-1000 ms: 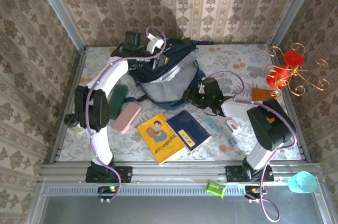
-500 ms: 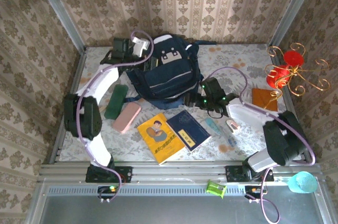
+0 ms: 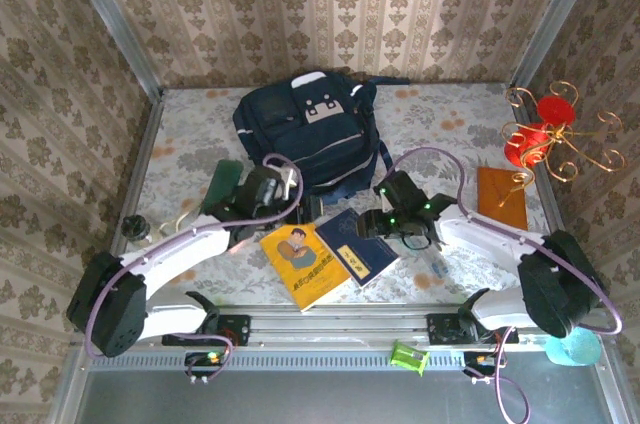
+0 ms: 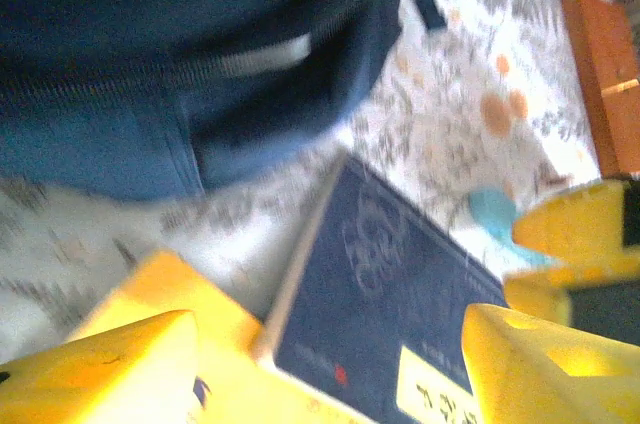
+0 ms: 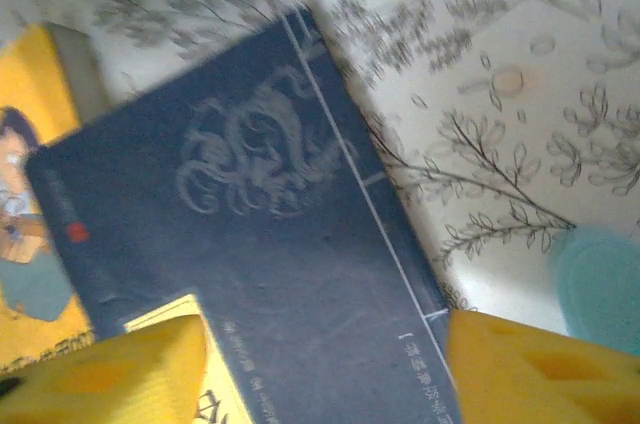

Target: Pack the student bag

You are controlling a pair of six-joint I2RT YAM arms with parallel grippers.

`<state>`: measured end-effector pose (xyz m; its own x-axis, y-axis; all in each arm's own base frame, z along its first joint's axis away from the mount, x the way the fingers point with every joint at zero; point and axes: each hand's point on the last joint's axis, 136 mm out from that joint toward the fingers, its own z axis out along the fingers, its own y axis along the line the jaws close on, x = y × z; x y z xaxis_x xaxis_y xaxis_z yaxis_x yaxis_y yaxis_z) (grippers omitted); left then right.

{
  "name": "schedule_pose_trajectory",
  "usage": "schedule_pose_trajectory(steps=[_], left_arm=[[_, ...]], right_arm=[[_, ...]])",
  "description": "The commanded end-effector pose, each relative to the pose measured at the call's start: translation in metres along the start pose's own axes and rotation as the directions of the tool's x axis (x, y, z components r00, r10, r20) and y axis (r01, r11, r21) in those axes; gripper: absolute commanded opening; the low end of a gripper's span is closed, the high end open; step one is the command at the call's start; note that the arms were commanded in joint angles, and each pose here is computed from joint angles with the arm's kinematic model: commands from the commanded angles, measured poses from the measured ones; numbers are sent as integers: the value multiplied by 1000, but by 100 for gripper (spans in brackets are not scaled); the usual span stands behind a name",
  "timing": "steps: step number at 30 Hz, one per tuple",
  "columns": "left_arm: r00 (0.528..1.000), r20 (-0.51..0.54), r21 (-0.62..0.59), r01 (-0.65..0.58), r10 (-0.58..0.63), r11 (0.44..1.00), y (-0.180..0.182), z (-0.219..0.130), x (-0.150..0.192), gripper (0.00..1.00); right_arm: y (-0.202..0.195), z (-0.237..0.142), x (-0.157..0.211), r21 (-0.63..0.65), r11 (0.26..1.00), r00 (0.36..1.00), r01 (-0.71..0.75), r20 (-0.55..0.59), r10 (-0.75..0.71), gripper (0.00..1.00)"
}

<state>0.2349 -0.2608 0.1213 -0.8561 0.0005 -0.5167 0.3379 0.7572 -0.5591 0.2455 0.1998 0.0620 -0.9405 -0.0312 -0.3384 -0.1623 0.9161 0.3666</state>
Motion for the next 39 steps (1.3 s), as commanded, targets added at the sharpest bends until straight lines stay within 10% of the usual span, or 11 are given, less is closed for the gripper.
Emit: schedule_pose_trajectory(steps=[1, 39], left_arm=[[992, 29, -10, 121, -121, 993, -4, -3, 8, 73], [976, -30, -91, 212, -216, 973, -6, 47, 60, 74]], right_arm=[[0, 11, 10, -32, 998, 999, -45, -27, 45, 56], [-24, 27, 38, -17, 989, 989, -149, 7, 149, 40]])
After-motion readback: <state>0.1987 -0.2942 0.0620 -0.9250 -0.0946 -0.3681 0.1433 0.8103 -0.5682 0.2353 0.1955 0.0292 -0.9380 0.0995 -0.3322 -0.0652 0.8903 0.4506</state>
